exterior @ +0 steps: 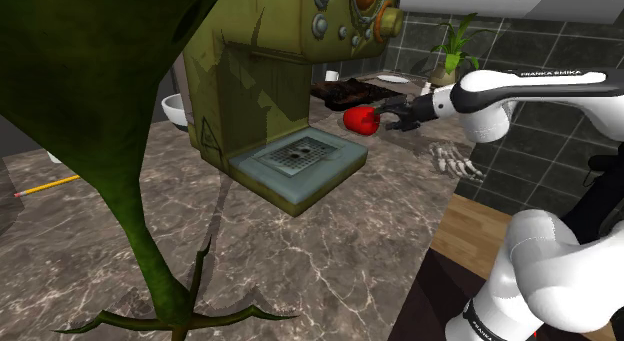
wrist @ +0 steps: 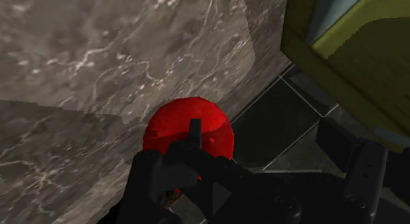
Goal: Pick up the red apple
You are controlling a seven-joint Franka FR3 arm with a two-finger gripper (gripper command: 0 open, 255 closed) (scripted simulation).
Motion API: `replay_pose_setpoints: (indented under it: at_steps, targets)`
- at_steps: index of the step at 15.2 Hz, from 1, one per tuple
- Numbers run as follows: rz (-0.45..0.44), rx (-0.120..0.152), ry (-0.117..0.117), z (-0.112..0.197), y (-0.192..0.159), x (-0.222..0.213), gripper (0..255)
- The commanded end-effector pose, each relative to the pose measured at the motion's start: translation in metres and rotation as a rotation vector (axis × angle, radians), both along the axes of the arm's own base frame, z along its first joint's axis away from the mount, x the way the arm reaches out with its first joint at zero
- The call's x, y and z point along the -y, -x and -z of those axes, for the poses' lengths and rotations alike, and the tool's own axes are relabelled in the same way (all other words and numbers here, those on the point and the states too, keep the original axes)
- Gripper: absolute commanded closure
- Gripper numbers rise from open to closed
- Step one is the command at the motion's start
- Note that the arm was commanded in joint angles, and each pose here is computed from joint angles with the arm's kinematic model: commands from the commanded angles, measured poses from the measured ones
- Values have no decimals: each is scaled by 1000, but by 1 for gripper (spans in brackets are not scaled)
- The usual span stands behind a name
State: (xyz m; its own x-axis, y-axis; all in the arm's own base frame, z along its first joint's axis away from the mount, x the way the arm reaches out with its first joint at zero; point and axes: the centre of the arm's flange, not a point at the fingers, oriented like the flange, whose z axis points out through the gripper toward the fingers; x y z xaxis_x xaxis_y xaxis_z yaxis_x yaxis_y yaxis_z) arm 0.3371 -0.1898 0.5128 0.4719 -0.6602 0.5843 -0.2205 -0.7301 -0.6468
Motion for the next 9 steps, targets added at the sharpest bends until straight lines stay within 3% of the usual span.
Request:
replay_pose_setpoints:
  at_steps: [1,4,9]
  targets:
    - [86,124,-83,18,2,22,0]
    - [185,302,-202,44,-3,48,0]
    - [185,302,-202,70,-3,48,0]
